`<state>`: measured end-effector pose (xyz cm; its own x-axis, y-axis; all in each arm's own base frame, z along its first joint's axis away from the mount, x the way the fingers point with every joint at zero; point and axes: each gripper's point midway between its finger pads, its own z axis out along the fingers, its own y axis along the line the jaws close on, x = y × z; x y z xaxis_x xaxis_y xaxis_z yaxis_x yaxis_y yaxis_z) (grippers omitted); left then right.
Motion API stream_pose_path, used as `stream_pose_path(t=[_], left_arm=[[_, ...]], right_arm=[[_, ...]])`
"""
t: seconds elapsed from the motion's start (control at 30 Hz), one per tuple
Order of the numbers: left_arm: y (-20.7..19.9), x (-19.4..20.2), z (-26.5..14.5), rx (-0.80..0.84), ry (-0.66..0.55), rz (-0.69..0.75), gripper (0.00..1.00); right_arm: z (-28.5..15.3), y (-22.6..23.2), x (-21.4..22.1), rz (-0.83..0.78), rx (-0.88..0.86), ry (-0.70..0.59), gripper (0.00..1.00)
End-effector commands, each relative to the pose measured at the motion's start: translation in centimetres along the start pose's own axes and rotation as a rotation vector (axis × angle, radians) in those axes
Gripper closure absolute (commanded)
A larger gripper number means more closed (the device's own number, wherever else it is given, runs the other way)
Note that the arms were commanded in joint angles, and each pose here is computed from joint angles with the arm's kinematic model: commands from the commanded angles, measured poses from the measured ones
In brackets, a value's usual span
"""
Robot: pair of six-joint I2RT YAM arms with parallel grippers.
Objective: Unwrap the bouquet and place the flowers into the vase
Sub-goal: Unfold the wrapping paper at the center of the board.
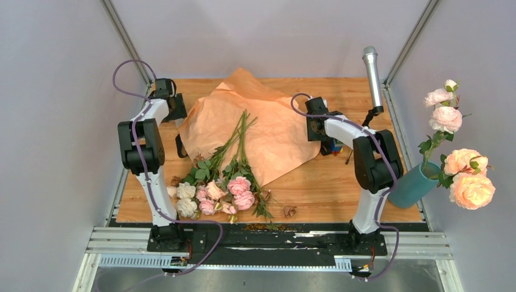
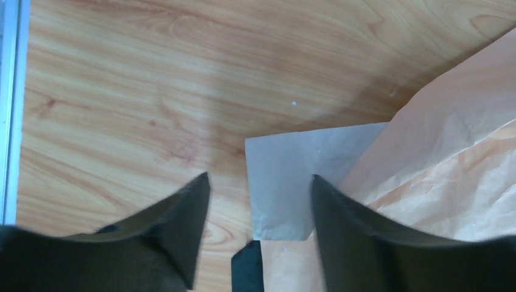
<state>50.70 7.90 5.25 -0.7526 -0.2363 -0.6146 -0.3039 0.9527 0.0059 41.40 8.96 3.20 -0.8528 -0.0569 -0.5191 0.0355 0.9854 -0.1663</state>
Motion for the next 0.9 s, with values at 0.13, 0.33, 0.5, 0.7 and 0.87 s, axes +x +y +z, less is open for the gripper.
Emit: stream_pose_path(t=[0.13, 0.33, 0.5, 0.7, 0.87], left_arm=[[2.5, -5.2, -8.8, -0.089, -0.162, -0.09, 0.11], [-0.9, -5.2, -13.4, 0.075, -0.253, -0.125, 0.07], [-8.2, -1.4, -13.5, 0.379, -0.187, -0.178, 0.08], [-13.2, 2.5, -11.0, 0.519, -0.078, -0.168, 0.08], [-12.7, 4.0, -8.7, 0.477, -0.034, -0.139, 0.08]], right_arm=[[-9.1, 2.5, -7.4, -0.053, -0.172, -0.263, 0.41], [-12.5, 6.0, -9.5, -0.13, -0.243, -0.359, 0.37], [-13.0, 11.5, -10.2, -0.156, -0.428, -0.36, 0.39], [-11.6, 17.5, -10.0, -0.13, -0.651, -0.304, 0.4], [-8.7, 19.0, -11.1, -0.132, -0.632, -0.306, 0.42]])
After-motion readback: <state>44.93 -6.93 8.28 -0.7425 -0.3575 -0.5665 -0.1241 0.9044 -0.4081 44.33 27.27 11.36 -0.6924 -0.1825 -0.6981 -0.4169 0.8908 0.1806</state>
